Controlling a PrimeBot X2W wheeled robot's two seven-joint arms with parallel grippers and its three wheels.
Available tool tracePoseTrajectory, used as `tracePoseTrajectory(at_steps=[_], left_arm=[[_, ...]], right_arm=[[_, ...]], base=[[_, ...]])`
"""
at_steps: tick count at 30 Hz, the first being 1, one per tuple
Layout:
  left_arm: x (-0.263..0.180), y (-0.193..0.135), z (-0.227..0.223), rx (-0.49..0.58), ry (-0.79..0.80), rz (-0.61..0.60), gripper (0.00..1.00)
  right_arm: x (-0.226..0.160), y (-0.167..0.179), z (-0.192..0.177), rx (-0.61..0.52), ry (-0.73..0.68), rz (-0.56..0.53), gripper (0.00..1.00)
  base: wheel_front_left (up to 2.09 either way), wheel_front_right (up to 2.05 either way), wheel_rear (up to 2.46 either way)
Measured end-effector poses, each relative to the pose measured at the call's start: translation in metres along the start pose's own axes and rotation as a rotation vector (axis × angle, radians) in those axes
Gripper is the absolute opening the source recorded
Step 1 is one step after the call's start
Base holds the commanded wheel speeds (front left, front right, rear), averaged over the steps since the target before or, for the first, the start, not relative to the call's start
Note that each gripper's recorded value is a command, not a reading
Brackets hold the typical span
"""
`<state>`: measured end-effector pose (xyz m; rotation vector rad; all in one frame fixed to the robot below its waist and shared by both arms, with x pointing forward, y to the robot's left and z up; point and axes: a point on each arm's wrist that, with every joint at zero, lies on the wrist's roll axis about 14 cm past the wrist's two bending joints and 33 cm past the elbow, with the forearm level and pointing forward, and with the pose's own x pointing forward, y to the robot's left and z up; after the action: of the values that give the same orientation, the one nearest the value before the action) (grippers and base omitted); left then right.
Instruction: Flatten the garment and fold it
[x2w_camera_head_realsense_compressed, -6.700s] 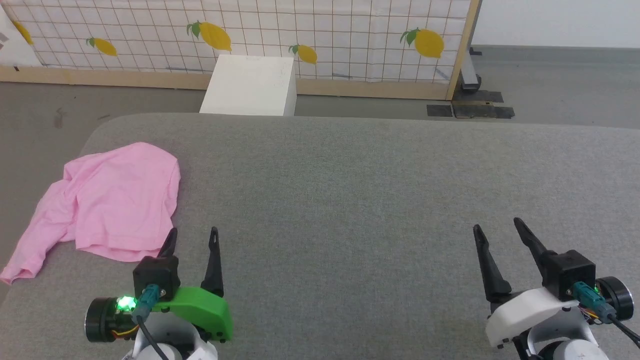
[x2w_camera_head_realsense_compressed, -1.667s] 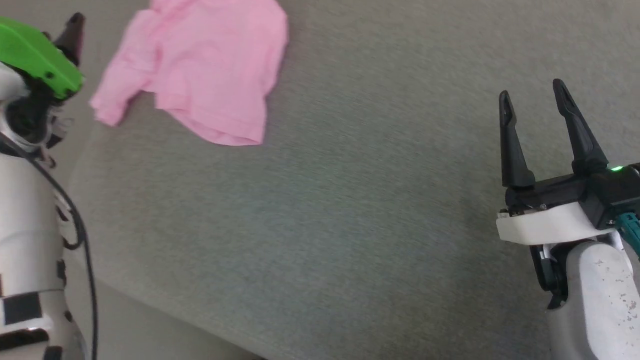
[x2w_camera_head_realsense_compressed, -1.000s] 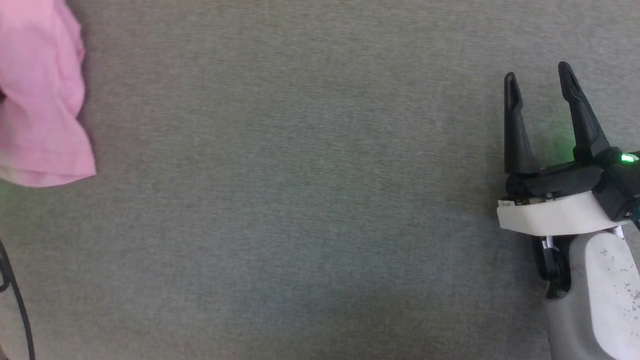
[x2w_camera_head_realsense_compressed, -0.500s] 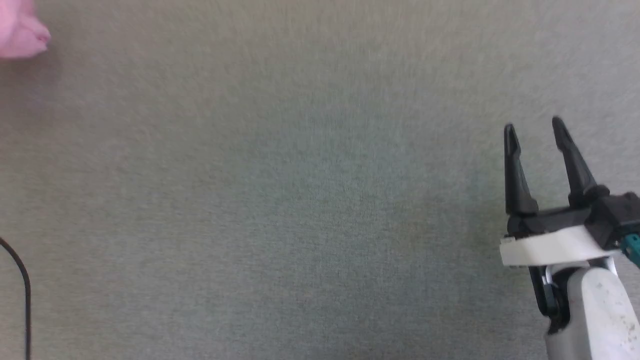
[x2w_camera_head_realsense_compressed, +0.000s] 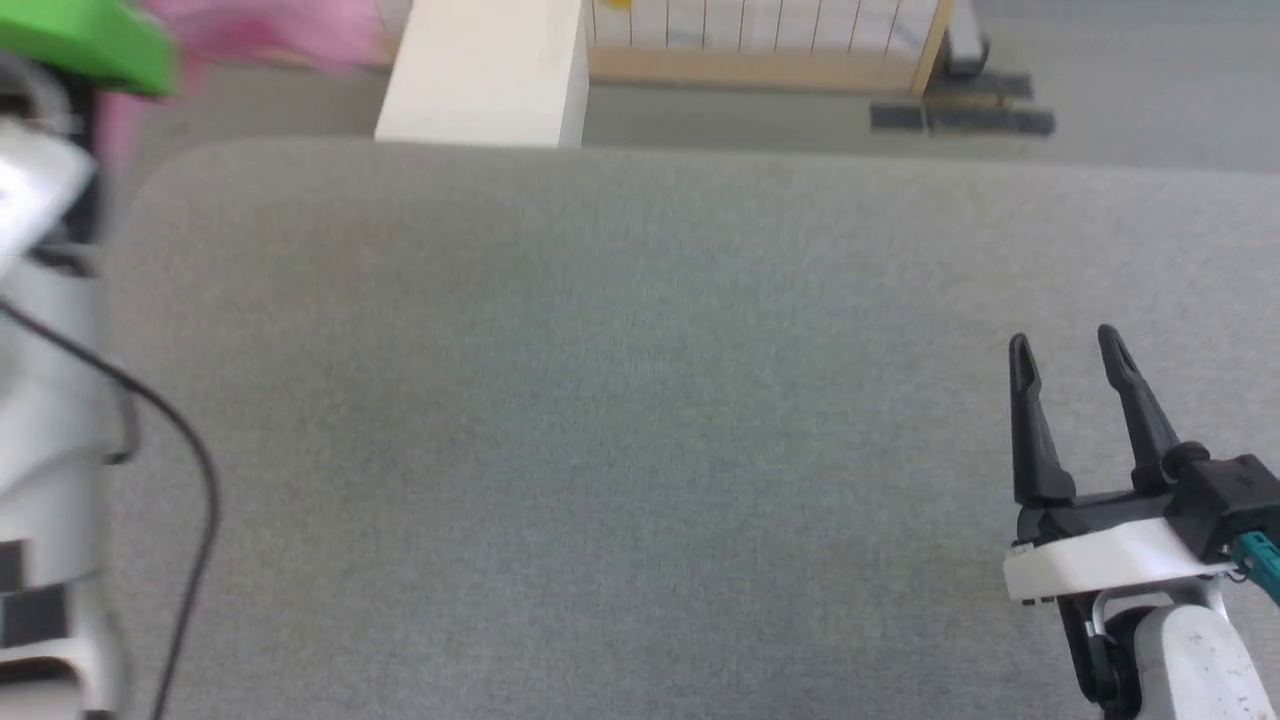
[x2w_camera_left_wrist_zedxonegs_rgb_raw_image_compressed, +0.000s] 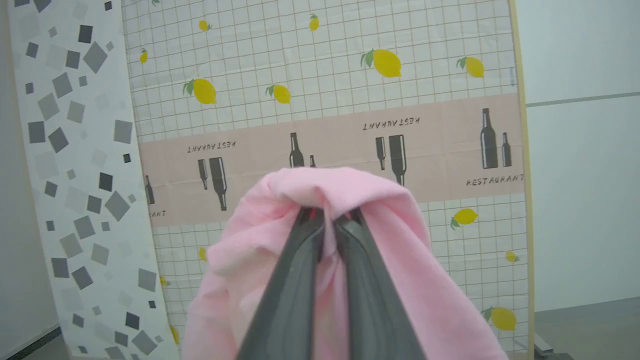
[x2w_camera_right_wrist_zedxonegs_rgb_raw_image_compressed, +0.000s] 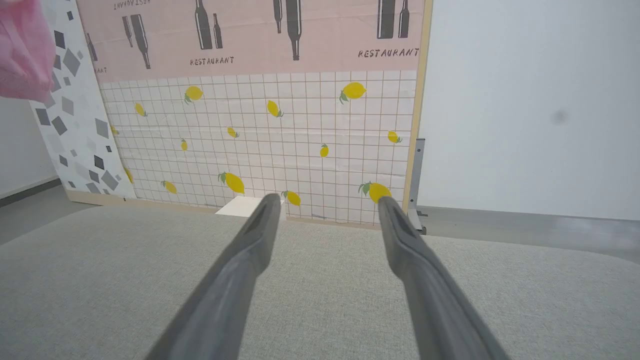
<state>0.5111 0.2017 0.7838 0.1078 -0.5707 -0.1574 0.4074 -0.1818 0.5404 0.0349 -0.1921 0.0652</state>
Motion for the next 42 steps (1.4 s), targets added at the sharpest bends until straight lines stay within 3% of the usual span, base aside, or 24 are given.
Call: tracePoseTrajectory(at_steps=[8,17,26,31,36,37,38,42], left_arm=[[0.000,-0.129,0.013,-0.205,0.023,-0.289,0.00],[-0.059,-0.267,-0.057,-0.409,0.334,-0.581,0.00],[-0.187,-0.336,-0.176,-0.464,0.898,-0.719,0.00],[-0.284,-0.349,-0.220,-0.400,1.281,-0.823,0.00],[-0.300,-0.353,-0.222,-0.407,1.360,-0.848,0.00],[-0.296,-0.353,-0.221,-0.416,1.341,-0.837,0.30],[-0.291,-0.352,-0.221,-0.428,1.312,-0.814,1.00],[-0.250,-0.345,-0.211,-0.485,1.107,-0.687,1.00]], right_arm=[[-0.021,-0.016,0.022,-0.018,-0.043,-0.050,1.00],[-0.040,-0.037,0.032,-0.039,-0.057,-0.115,1.00],[-0.056,-0.055,0.032,-0.057,-0.047,-0.175,1.00],[-0.059,-0.059,0.029,-0.061,-0.036,-0.188,1.00],[-0.058,-0.058,0.028,-0.051,-0.033,-0.185,1.00],[-0.058,-0.057,0.028,-0.050,-0.034,-0.182,1.00],[-0.058,-0.056,0.028,-0.049,-0.035,-0.179,1.00],[-0.057,-0.053,0.031,-0.046,-0.043,-0.172,1.00]], base=[[0.00,0.00,0.00],[0.00,0.00,0.00],[0.00,0.00,0.00],[0.00,0.00,0.00],[0.00,0.00,0.00],[0.00,0.00,0.00],[0.00,0.00,0.00],[0.00,0.00,0.00]])
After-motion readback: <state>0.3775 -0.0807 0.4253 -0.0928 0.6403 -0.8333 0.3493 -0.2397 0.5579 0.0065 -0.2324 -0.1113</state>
